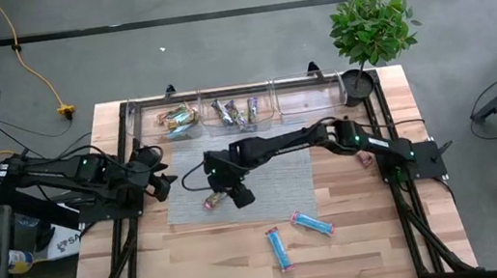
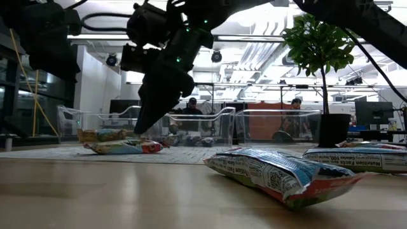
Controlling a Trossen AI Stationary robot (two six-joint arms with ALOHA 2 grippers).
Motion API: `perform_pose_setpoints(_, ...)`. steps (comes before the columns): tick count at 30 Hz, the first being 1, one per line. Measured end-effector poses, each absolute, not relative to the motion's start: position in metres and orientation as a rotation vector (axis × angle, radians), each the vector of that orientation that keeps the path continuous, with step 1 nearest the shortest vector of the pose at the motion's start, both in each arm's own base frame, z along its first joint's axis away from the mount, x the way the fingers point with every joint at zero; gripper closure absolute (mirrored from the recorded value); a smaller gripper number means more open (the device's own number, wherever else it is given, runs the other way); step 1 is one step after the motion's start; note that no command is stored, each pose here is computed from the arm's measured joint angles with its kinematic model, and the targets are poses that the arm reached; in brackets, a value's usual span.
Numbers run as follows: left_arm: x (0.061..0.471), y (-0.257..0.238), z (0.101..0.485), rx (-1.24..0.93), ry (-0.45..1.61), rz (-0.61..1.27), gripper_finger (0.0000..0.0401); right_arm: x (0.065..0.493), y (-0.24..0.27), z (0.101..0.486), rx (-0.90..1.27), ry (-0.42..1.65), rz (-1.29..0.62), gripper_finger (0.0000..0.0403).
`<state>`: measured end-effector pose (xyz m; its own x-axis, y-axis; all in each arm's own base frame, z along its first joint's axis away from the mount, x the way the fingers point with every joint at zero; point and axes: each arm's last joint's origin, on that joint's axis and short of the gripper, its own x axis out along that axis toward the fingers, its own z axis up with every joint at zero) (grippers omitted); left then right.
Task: Pick and place Granola Bars by type
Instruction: Put the red granola bar into the right transparent bin
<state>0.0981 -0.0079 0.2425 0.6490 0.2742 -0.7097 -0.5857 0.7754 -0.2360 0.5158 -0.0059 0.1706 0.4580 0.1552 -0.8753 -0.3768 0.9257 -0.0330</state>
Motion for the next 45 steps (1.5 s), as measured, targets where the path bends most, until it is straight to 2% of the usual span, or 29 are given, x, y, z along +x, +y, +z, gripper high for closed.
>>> perform_pose_setpoints(8,0.097,-0.008,0.242,-0.47,0.719,0.518,0.0145,0.516,-0.023,0.163,-0.201,1.059,0.32,0.0215)
perform_pose_setpoints(16,0.097,-0.008,0.242,-0.47,0.719,0.518,0.0145,0.517,-0.022,0.164,-0.192,1.039,0.359,0.0215)
perform_pose_setpoints(24,0.097,-0.007,0.242,-0.469,0.717,0.521,0.0145,0.518,-0.016,0.148,-0.19,1.077,0.373,0.0215)
perform_pose_setpoints(31,0.097,-0.007,0.242,-0.47,0.717,0.521,0.0145,0.52,-0.017,0.143,-0.178,1.093,0.323,0.0217)
perform_pose_setpoints(45,0.097,-0.007,0.242,-0.47,0.717,0.52,0.0145,0.519,-0.019,0.144,-0.162,1.117,0.218,0.0309)
